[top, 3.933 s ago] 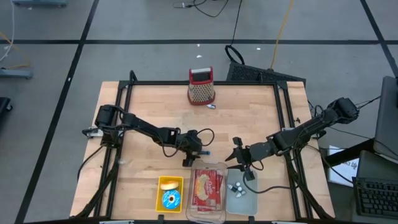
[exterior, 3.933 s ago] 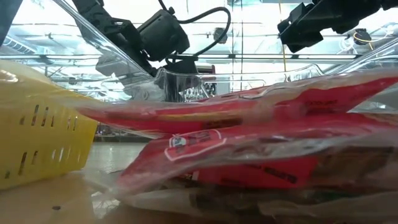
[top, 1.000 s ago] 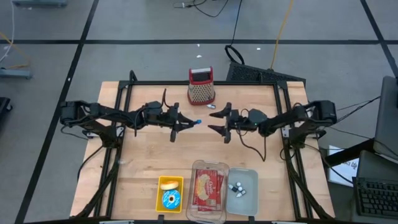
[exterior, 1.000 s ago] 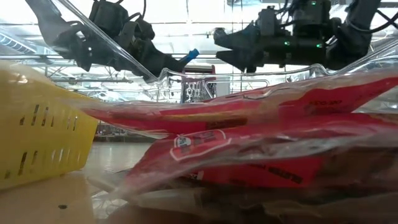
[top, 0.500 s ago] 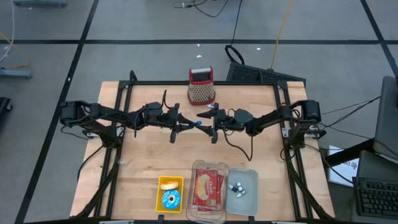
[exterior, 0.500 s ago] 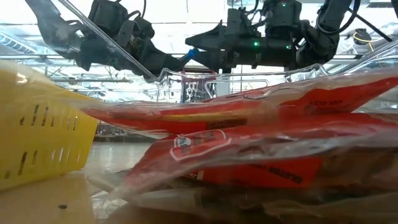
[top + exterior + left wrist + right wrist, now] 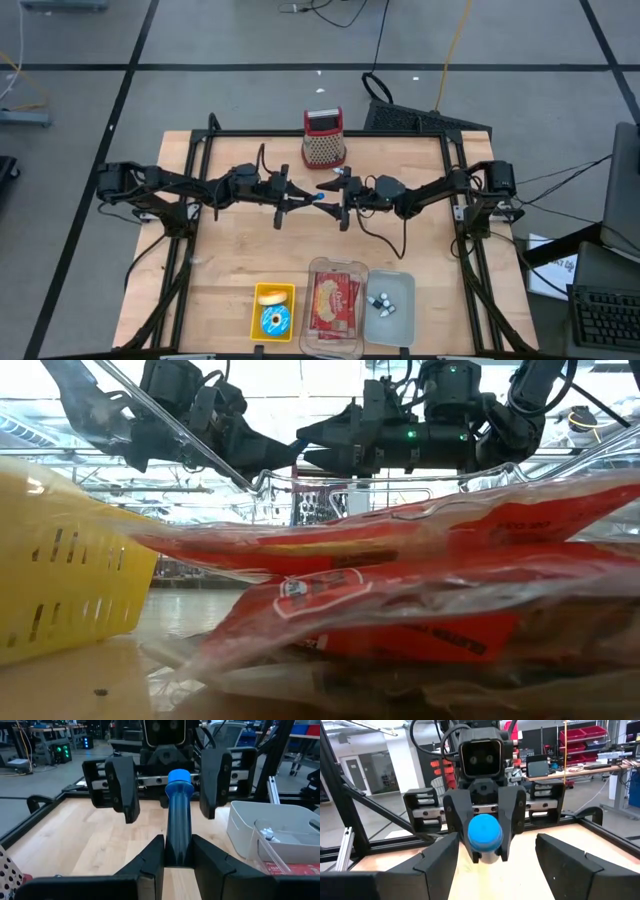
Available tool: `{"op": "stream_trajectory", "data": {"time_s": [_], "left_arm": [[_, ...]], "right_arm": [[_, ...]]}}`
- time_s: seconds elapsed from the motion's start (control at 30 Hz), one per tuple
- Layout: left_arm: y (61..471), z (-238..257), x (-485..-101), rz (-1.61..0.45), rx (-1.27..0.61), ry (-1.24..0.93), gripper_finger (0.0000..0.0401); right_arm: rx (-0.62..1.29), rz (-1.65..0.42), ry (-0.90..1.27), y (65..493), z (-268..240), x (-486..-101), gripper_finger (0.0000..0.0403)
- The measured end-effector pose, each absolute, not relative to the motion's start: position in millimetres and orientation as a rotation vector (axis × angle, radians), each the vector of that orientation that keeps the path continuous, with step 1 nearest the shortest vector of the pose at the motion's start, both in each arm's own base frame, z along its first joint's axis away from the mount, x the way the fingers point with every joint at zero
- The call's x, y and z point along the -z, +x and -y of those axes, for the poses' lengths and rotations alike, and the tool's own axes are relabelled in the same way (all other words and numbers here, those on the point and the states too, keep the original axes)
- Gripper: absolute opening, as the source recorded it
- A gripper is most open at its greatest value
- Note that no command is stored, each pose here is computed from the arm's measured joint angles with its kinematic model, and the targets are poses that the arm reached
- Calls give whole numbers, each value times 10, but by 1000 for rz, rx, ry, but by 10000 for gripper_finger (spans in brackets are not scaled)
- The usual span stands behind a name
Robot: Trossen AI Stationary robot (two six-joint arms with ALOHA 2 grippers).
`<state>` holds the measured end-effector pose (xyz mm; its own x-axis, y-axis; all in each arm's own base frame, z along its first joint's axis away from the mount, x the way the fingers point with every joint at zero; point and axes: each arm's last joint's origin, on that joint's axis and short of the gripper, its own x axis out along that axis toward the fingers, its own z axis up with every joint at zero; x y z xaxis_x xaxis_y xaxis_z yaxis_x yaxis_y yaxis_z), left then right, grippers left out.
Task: Pick & Place Food Item
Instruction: Put the blue food coloring bottle into the gray bin
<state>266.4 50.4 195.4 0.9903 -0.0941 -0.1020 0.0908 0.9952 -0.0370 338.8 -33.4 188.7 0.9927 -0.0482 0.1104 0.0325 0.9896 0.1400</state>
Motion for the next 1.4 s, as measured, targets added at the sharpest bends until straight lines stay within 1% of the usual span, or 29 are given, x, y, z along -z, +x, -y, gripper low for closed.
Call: {"op": "stream_trajectory", "data": {"time_s": [0.17, 0.4, 0.73, 0.9, 1.17, 1.3, 1.4], "left_arm": [[2664, -504, -1950, -108, 93, -32, 83], [2663, -505, -1944, -114, 92, -46, 83], [2663, -504, -1943, -116, 91, -67, 83], [2663, -501, -1943, -117, 96, -67, 83], [2665, -501, -1954, -108, 99, -63, 83], [2665, -501, -1953, -108, 99, -64, 83], [2665, -501, -1953, -110, 98, -86, 83]], "right_arm": [[40, 117, 150, 3388, 334, -1889, 241], [38, 124, 147, 3387, 333, -1896, 200], [12, 122, 142, 3388, 326, -1897, 156], [-45, 132, 141, 3385, 310, -1912, 125], [-48, 174, 150, 3378, 310, -1950, 67], [-48, 175, 150, 3378, 310, -1951, 66], [-48, 175, 150, 3378, 310, -1951, 74]]}}
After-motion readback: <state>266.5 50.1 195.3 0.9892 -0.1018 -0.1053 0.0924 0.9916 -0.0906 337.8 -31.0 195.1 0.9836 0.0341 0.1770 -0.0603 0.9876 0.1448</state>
